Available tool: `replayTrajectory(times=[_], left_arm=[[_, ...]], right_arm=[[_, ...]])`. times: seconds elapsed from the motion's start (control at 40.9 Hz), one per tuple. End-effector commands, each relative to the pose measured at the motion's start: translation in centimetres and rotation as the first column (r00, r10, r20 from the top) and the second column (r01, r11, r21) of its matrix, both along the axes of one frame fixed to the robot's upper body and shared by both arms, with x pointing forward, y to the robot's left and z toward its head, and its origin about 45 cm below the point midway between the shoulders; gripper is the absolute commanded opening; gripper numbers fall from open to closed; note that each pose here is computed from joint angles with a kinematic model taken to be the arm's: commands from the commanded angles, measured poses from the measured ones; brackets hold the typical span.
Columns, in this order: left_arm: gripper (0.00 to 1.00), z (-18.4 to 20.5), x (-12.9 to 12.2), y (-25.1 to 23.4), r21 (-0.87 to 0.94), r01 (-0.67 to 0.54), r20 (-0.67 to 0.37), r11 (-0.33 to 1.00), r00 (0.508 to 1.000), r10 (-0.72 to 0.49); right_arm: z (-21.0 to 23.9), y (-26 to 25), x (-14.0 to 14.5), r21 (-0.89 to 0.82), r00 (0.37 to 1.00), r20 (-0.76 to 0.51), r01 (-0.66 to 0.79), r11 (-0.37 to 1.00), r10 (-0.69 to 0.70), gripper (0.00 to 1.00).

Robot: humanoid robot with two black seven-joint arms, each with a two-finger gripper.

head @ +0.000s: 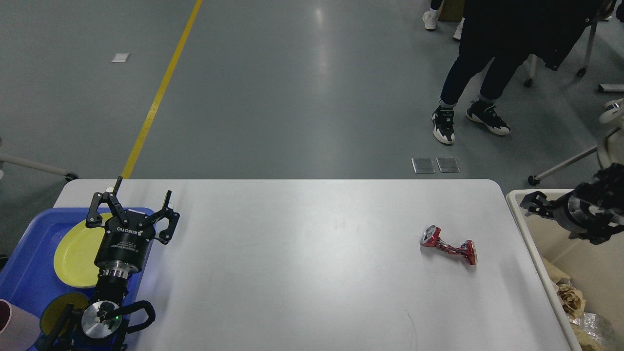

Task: Tidy desktop
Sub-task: 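Raise the right gripper out of the bin, then move the right gripper over the red crushed can and lower it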

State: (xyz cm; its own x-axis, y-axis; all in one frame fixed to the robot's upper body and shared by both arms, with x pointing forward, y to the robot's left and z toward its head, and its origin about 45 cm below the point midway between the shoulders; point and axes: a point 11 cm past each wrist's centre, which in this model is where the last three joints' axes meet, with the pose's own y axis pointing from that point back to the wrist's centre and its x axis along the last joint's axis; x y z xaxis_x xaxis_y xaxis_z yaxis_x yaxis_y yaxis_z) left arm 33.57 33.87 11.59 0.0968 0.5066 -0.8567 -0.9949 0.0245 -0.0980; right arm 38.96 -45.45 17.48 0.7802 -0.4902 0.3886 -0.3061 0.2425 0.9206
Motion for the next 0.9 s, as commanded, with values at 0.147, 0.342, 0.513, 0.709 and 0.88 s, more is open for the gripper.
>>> replayTrajectory(times=[0.147, 0.342, 0.513, 0.709, 0.88], left_arm=[[0.96, 0.0, 0.0, 0.0, 0.000, 0.000, -0.001, 1.000, 1.000, 0.000], [0.96, 0.0, 0.0, 0.0, 0.000, 0.000, -0.001, 1.000, 1.000, 0.000], [0.96, 0.0, 0.0, 0.0, 0.000, -0.002, 0.000, 1.000, 1.000, 0.002], [0.96, 0.0, 0.0, 0.0, 0.000, 0.000, -0.001, 1.000, 1.000, 0.000], [0.96, 0.0, 0.0, 0.0, 0.000, 0.000, -0.001, 1.000, 1.000, 0.000]], right_arm=[[11.4, 12.8, 2.5, 0.087, 0.946, -0.103, -0.299, 0.950, 0.307, 1.00], [19.0, 21.1, 1.4, 0.096, 0.864, -0.136, -0.476, 0.874, 0.485, 1.00], [21.5, 25.1, -1.8, 0.131, 0.804, -0.159, -0.558, 0.820, 0.573, 1.00], [22.1, 26.7, -4.3, 0.171, 0.772, -0.174, -0.588, 0.791, 0.612, 1.00], [22.2, 26.3, -4.3, 0.167, 0.778, -0.177, -0.580, 0.797, 0.603, 1.00]])
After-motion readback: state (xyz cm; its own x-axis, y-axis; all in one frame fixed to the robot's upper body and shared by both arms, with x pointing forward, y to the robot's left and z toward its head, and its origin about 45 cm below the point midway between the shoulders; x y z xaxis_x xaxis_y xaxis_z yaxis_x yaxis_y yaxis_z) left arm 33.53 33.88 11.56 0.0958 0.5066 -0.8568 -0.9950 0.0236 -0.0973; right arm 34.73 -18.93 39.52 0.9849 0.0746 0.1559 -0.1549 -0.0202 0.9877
